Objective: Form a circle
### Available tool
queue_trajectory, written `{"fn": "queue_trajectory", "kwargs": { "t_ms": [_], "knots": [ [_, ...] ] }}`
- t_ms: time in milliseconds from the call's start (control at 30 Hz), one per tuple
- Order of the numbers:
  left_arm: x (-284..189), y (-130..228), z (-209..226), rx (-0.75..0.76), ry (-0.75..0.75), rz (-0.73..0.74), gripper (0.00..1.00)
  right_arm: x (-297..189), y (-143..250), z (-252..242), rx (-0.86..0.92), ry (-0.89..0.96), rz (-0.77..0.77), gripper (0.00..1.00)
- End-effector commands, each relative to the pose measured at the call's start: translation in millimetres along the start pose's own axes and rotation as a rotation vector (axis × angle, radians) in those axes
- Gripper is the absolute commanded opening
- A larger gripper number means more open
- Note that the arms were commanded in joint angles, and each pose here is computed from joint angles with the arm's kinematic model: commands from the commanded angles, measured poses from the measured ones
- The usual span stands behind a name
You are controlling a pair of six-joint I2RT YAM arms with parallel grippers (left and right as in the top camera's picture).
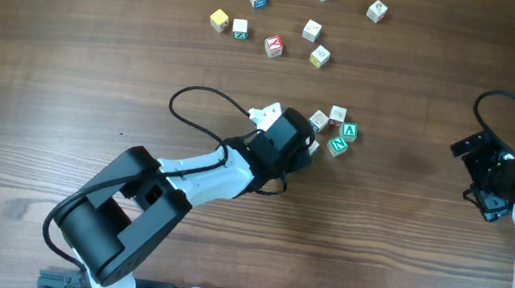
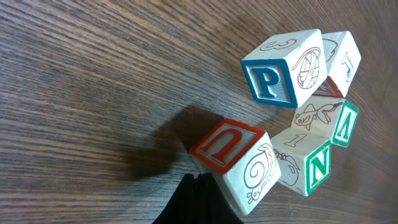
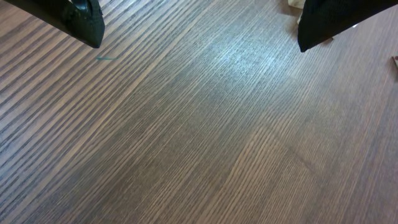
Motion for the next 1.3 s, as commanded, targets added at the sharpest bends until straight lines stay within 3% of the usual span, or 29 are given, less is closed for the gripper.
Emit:
{"fn": "queue_trajectory", "kwargs": {
  "t_ms": [0, 667, 1267],
  "knots": [
    [3.8, -7.2, 5.5, -0.025, -0.015, -0.021, 0.04, -2.9, -3.6, 5.3, -0.002, -0.018, -0.002, 1.0],
    [3.2, -21.2, -2.0, -0.027, 0.021, -0.077, 0.04, -3.0, -3.7, 5.4, -0.003, -0.018, -0.002, 1.0],
    [3.6, -4.9, -2.3, -0.064, 0.034, 0.024, 0.04, -3.0, -3.2, 5.1, -0.002, -0.017, -0.001, 1.0]
  ]
}}
Point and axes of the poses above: each gripper's point midway between its finger pads, its own x axis out along the fingers, its own z axis along the line the jaws close on, y = z × x, the point moved 2 cm from there along -x, back along the fingers, and after that the axes turned 1 degree about x, right-handed, at the moved point
